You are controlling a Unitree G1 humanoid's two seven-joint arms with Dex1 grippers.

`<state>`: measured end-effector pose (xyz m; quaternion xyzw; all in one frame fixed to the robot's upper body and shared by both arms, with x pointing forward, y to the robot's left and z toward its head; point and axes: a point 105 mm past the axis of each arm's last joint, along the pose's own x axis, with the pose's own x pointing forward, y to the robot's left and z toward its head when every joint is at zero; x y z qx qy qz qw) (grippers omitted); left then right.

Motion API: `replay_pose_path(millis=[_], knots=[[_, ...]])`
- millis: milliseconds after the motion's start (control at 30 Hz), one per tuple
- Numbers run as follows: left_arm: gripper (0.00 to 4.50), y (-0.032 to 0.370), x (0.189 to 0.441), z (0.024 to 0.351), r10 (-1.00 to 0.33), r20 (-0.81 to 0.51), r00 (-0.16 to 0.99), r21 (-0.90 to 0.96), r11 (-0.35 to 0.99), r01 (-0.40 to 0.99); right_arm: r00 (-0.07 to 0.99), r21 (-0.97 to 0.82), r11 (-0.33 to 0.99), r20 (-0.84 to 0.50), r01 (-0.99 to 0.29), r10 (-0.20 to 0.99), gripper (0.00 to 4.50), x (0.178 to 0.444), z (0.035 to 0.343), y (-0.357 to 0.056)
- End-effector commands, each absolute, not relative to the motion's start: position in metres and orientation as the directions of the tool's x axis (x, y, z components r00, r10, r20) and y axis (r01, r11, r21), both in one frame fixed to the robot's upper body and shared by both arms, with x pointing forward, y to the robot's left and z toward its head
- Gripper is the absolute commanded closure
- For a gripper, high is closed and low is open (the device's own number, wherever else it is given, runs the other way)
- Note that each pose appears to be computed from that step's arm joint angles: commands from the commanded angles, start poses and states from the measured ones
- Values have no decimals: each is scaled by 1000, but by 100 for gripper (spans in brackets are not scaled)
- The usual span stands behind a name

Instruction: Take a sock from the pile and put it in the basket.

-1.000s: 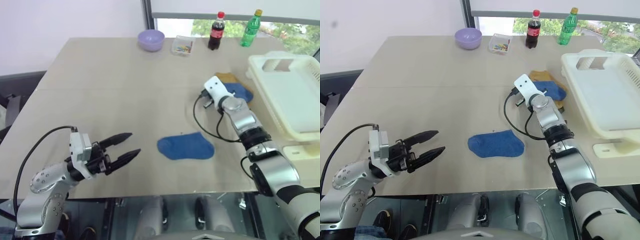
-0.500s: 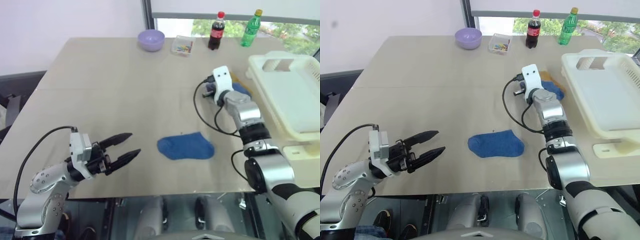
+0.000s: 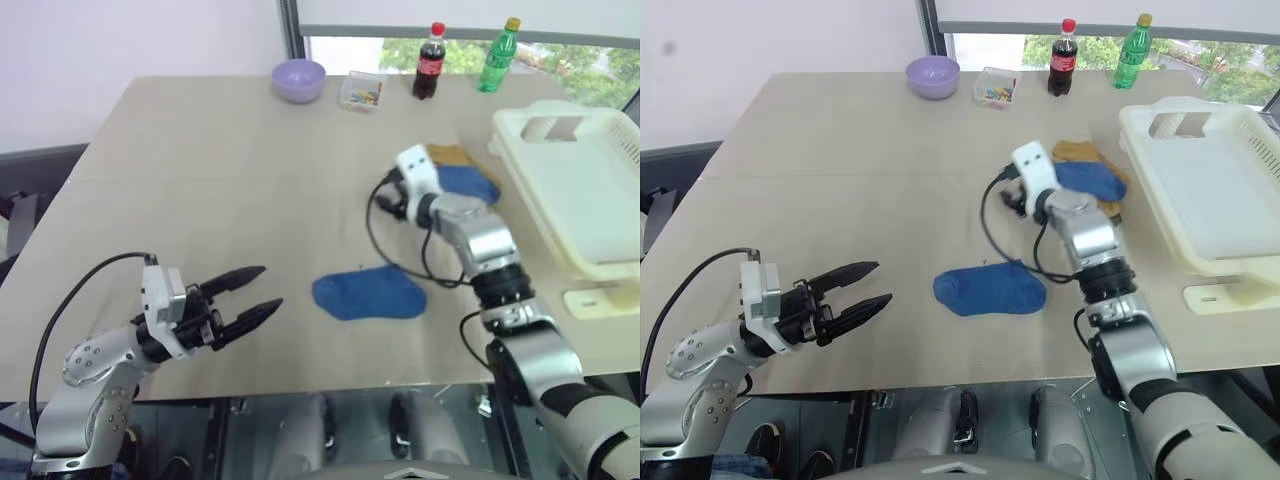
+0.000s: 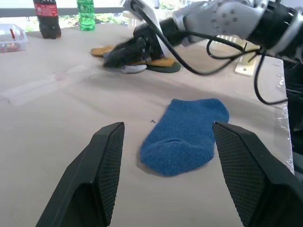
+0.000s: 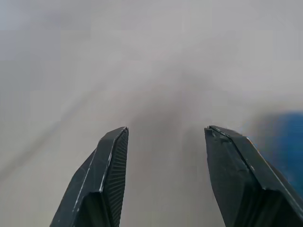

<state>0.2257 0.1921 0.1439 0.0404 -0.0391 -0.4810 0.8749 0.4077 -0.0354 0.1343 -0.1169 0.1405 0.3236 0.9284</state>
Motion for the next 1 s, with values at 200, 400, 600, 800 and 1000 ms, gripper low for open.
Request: replay_pose_path(millis=[200,400,600,800,1000], knots=[[133,188,224,149,-854,43,519,136,520,843,907,-440,795,-153,-418,392,190,435,182,-65],[133,187,224,149,-853,46,520,136,521,843,928,-460,806,-184,-372,323,190,446,168,-83],[133,187,224,149,-851,47,522,137,523,841,932,-465,808,-205,-362,299,190,452,160,-88],[133,187,224,149,-850,47,525,137,527,839,944,-483,811,-193,-330,269,416,456,161,-95],[133,187,224,149,-850,49,524,136,525,840,947,-476,819,-175,-321,270,439,457,166,-94]])
